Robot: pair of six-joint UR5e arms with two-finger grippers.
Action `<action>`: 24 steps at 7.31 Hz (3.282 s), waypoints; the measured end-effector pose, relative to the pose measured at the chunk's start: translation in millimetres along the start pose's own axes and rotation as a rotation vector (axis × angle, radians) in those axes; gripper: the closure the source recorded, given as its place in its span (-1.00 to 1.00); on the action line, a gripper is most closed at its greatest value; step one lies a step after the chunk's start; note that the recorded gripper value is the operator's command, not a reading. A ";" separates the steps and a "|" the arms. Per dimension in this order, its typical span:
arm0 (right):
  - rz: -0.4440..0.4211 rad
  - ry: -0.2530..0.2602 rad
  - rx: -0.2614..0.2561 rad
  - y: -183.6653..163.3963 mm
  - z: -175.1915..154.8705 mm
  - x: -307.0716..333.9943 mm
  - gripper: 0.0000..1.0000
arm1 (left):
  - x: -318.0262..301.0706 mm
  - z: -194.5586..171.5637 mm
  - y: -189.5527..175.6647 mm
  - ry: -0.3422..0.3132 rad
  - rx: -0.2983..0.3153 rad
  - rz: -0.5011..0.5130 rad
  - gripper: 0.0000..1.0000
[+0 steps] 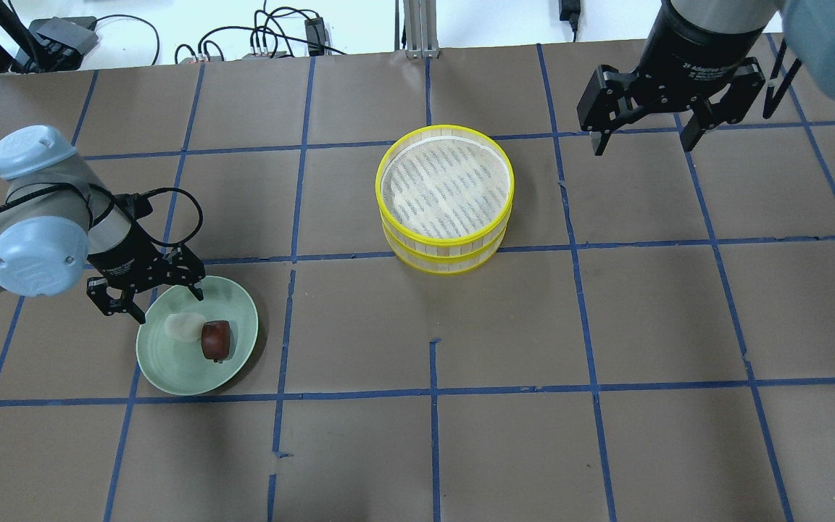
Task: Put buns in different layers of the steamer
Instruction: 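Grasp the white bun with left gripper while right grips top steamer rim, then lift the white bun with left gripper while right lifts top steamer layer aside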
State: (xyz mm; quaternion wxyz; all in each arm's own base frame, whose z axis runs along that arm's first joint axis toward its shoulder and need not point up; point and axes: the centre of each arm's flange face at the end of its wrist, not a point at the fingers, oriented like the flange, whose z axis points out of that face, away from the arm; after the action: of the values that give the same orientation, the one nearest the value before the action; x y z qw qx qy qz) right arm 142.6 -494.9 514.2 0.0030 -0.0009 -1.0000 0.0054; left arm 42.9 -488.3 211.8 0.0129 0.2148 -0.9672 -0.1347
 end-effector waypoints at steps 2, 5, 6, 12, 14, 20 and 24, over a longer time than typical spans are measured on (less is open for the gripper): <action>0.000 0.002 0.005 -0.7 -1.4 -1.0 -0.99 | 0.2 5.9 -0.8 0.000 -0.008 -0.040 -0.87; 0.029 -0.002 0.008 -32.7 23.9 -27.5 -0.99 | 0.3 8.7 1.0 0.001 -0.015 -0.069 -0.33; 0.024 -0.007 0.029 -53.8 48.9 -52.0 -0.99 | 1.0 9.5 1.8 0.008 -0.020 -0.072 -0.13; -0.004 0.024 0.051 -109.5 231.1 -110.8 -0.98 | 2.9 5.6 1.3 0.028 -0.015 -0.057 1.00; -0.001 0.026 0.052 -112.0 244.1 -111.4 0.02 | 3.6 -12.0 3.9 0.026 0.030 -0.050 0.99; 0.007 0.028 0.081 -113.4 229.9 -106.4 1.00 | 28.5 -109.2 22.5 0.029 0.192 0.003 1.00; 0.037 0.026 0.098 -105.8 176.8 -69.1 1.00 | 83.1 -172.3 37.9 0.036 0.229 0.013 1.00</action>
State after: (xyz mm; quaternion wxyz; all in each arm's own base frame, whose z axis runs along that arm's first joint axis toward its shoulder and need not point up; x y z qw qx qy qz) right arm 210.4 -602.7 338.1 0.0159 -0.0192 -0.9982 0.0544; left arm -33.7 -534.0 385.1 0.0068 0.2111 -0.9772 -0.0195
